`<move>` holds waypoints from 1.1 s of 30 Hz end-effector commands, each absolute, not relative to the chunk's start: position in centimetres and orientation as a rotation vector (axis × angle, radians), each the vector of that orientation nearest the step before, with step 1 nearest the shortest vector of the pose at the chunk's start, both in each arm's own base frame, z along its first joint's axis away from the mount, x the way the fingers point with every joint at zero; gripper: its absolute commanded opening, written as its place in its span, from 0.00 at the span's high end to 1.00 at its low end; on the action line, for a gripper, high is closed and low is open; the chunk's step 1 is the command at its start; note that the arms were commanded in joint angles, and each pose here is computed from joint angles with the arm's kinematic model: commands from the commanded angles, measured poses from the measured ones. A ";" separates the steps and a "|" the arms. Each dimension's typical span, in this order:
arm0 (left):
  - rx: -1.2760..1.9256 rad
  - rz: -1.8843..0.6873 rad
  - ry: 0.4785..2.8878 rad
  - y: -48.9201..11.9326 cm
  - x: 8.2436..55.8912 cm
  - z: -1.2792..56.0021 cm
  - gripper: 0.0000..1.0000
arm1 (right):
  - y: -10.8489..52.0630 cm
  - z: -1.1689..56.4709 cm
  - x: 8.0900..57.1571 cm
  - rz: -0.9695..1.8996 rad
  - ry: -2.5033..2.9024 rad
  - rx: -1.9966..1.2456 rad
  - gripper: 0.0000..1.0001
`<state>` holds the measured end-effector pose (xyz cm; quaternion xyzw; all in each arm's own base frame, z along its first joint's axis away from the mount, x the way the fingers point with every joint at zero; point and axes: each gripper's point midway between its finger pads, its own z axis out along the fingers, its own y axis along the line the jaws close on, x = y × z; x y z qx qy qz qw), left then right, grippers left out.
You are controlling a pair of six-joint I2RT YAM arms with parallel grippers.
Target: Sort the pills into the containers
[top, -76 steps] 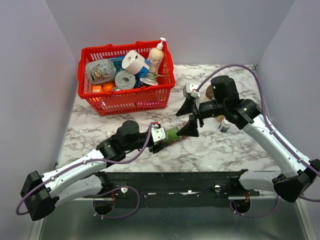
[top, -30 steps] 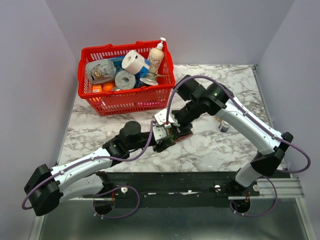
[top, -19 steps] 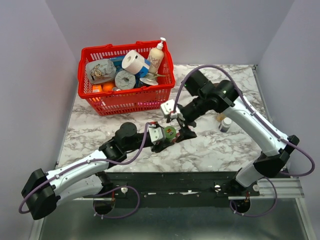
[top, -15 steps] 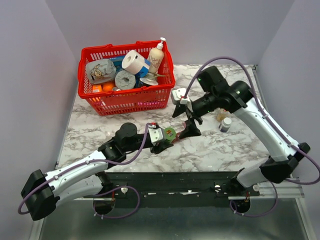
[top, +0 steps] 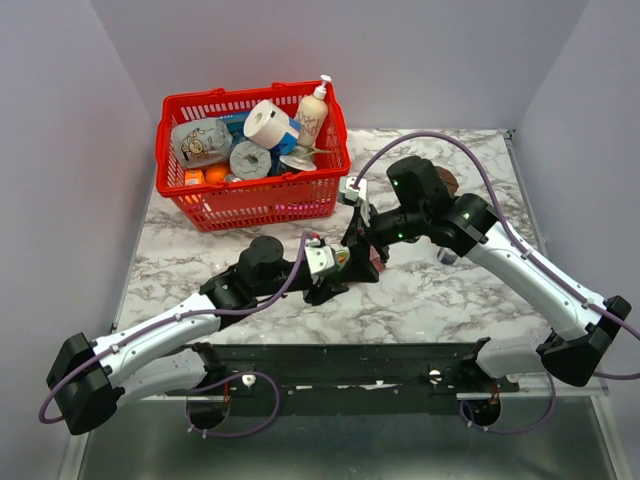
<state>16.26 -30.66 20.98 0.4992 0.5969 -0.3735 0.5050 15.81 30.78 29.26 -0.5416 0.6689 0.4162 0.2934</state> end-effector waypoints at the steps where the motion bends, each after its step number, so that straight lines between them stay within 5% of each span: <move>1: 1.153 -0.918 1.447 -31.0 16.7 22.5 1.00 | 31.4 29.5 19.5 0.935 1.825 -1.284 0.00; 6: 1.149 -0.913 1.458 -31.2 17.0 22.6 1.00 | 31.7 28.7 19.1 0.935 1.830 -1.325 0.01; 15: 1.123 -0.892 1.482 -30.7 17.3 22.5 1.00 | 31.5 28.0 18.4 0.925 1.834 -1.386 0.19; 17: 1.117 -0.893 1.485 -30.7 17.3 22.5 1.00 | 31.5 27.8 18.5 0.912 1.839 -1.387 0.35; 22: 1.108 -0.883 1.490 -30.3 17.4 22.9 1.00 | 31.2 27.0 18.7 0.878 1.854 -1.412 0.44; 27: 1.157 -0.861 1.467 -29.7 17.0 22.8 1.00 | 31.0 27.2 17.8 0.903 1.812 -1.491 0.70; 33: 1.402 -0.986 1.325 -29.4 12.8 21.7 1.00 | 29.0 27.7 12.1 1.036 1.245 -2.042 0.69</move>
